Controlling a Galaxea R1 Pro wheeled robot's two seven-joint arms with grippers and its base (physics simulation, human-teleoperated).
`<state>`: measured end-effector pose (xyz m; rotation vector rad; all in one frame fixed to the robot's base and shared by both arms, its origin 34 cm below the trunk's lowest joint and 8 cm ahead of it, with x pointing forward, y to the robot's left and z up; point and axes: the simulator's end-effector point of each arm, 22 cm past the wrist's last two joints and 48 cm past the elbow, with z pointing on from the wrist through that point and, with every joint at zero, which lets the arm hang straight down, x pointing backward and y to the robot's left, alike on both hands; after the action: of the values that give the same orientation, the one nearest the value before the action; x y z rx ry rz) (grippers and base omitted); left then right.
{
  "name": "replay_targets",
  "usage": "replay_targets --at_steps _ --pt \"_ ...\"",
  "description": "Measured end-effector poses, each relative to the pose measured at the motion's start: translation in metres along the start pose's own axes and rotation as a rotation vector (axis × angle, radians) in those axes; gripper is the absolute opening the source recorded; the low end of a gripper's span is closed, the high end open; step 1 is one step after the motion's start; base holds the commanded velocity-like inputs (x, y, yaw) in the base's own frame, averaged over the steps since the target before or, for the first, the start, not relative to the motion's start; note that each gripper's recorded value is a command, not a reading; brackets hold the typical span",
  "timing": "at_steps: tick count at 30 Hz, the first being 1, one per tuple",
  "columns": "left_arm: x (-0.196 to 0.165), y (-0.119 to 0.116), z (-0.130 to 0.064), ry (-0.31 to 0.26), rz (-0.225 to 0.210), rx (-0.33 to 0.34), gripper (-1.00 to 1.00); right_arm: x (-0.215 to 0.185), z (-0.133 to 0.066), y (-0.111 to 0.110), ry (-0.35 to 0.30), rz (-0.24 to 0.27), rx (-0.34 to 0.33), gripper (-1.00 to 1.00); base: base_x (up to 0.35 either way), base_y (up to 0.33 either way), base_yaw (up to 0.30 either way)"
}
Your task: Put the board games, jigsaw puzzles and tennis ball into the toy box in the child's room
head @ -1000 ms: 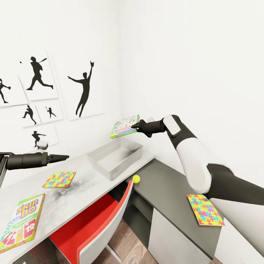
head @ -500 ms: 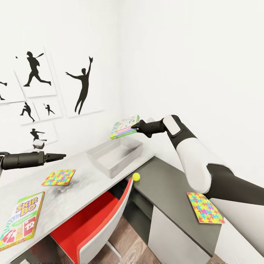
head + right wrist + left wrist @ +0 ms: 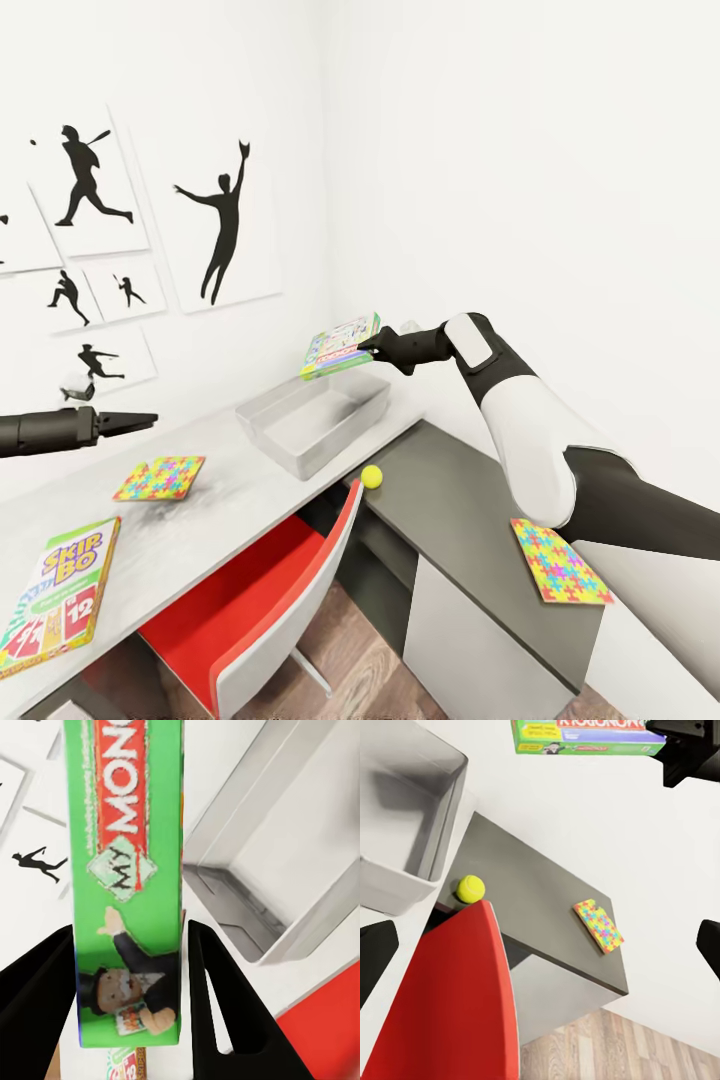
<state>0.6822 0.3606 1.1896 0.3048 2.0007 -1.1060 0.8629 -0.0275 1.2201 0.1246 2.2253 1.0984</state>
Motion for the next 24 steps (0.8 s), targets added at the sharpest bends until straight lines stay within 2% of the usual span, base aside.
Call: replay_targets --at_steps 24 --pt "0.01 0.019 0.007 0.023 -0.027 -0.014 1.0 0.01 0.018 -0.023 0.037 0.031 0.009 -1.0 0.0 0.0 0.0"
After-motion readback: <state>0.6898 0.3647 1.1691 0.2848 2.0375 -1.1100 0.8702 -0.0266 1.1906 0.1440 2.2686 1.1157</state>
